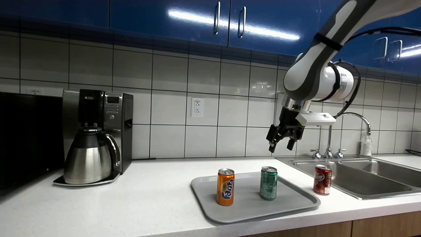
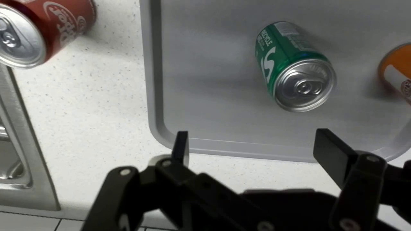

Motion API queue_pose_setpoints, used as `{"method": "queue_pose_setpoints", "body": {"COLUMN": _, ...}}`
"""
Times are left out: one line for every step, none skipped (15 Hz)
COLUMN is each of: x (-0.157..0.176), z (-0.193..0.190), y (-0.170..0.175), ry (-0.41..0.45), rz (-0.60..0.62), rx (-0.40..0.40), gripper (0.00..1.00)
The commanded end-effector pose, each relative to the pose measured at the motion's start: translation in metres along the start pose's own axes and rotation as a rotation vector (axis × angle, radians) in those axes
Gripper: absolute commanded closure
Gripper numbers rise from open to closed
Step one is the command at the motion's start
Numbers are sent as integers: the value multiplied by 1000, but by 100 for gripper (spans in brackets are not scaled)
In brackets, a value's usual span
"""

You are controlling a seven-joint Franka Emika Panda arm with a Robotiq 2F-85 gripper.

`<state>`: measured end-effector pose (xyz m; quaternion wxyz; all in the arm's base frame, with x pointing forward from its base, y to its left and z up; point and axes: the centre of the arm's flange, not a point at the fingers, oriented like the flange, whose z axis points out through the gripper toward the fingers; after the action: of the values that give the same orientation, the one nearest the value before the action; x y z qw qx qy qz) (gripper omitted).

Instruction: Remove the cans from the grey tray.

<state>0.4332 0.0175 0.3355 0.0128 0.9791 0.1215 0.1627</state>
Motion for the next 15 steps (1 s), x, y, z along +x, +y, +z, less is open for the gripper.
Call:
{"method": "queue_pose_setpoints", "body": {"x": -7, "z": -5, "y": -14, "ry": -19, "rz": -65, "rx": 29, "gripper": 0}}
{"method": "queue_pose_setpoints", "body": {"x": -9, "z": -4, "y": -18, "ry": -23, "rz": -78, "rx": 34, "gripper": 0}}
{"method": "queue_pose_setpoints", "body": {"x": -10, "z": -3, "y": -21, "ry": -28, "rz": -92, "rx": 38, "gripper": 0}}
{"method": "queue_pose_setpoints", "body": {"x": -12, "z": -1, "y": -23, "ry": -33, "rz": -104, "rx": 42, "gripper": 0}}
{"method": "queue_pose_setpoints", "body": {"x": -13, "z": 0, "y": -26, "ry": -39, "rz": -118, "rx": 46, "gripper": 0}}
{"method": "queue_pose_setpoints", "body": {"x": -15, "z": 1, "y": -28, "ry": -46, "rz": -127, "rx": 49, "gripper": 0}}
{"method": "queue_pose_setpoints", "body": {"x": -16, "z": 3, "y": -29, "ry": -51, "rz": -135, "rx": 52, "gripper": 0}}
{"method": "queue_pose_setpoints", "body": {"x": -18, "z": 5, "y": -31, "ry": -60, "rz": -145, "rx": 56, "gripper": 0}}
{"method": "queue_pose_setpoints", "body": {"x": -19, "z": 8, "y": -33, "ry": -70, "rz": -156, "rx": 57, "gripper": 0}}
{"method": "queue_pose_setpoints", "body": {"x": -20, "z": 10, "y": -34, "ry": -78, "rz": -162, "rx": 58, "gripper": 0}}
{"method": "queue_pose_setpoints", "body": {"x": -21, "z": 12, "y": -35, "ry": -85, "rz": -167, "rx": 60, "gripper": 0}}
{"method": "queue_pose_setpoints", "body": {"x": -22, "z": 14, "y": -36, "ry": -90, "rz": -172, "rx": 61, "gripper": 0}}
{"method": "queue_pose_setpoints", "body": {"x": -22, "z": 16, "y": -37, "ry": -97, "rz": -175, "rx": 60, "gripper": 0}}
{"method": "queue_pose_setpoints", "body": {"x": -23, "z": 19, "y": -37, "ry": -104, "rz": -179, "rx": 61, "gripper": 0}}
{"method": "queue_pose_setpoints", "body": {"x": -23, "z": 21, "y": -38, "ry": -109, "rz": -183, "rx": 61, "gripper": 0}}
